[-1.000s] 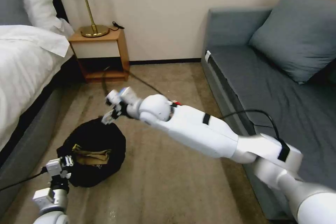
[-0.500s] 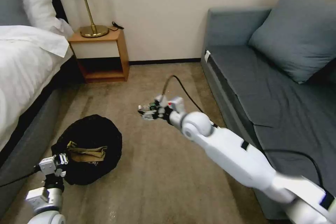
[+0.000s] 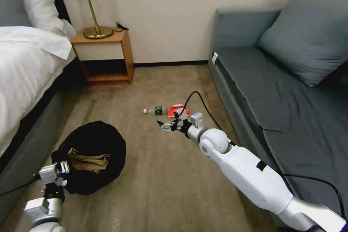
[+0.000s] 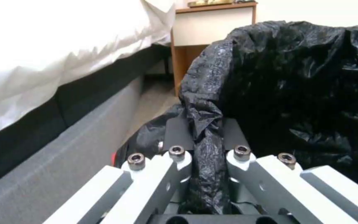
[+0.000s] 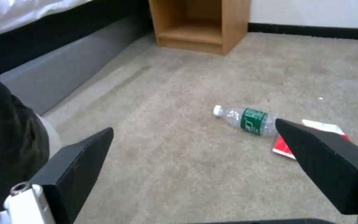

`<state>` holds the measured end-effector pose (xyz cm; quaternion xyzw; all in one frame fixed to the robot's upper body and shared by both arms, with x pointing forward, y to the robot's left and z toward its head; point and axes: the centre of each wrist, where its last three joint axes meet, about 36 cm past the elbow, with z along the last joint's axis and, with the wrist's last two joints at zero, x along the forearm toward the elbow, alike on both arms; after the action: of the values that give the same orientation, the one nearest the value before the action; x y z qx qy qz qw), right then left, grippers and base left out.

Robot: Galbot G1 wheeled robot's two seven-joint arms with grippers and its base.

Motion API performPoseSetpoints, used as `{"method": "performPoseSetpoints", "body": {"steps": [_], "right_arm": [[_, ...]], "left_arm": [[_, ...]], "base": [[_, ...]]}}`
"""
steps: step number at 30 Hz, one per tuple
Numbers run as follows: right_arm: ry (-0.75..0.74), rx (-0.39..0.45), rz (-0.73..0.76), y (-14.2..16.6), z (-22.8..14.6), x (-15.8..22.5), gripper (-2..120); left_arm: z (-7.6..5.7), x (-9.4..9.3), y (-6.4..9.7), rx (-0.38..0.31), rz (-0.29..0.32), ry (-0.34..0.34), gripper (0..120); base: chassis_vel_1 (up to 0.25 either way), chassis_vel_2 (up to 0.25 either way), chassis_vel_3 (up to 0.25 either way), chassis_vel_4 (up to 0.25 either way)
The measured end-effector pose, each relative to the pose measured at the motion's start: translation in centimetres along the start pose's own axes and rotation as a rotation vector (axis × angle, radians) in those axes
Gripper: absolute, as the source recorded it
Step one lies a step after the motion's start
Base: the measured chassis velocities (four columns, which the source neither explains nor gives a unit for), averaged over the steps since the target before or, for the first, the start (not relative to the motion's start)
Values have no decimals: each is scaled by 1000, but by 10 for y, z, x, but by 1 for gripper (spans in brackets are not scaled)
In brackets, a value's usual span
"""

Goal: Pick up the trash bin, then pick up the garbage on the floor and place it into the trash bin.

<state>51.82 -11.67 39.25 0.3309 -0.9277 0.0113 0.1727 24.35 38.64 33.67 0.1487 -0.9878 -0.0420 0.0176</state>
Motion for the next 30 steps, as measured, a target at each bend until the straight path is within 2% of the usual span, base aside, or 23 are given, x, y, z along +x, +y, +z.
{"method": "performPoseSetpoints", "body": {"steps": [7,30], "right_arm": [[-9,0,0,1,2,-4,100],[-47,-3,0,4,9,-9,100]], "left_arm": [[-2,0,3,-10,-5,-6,6],[2,-4,8,-22,-13,-5,6]], "base": [[0,0,0,0],[-4,2,2,-5]]}}
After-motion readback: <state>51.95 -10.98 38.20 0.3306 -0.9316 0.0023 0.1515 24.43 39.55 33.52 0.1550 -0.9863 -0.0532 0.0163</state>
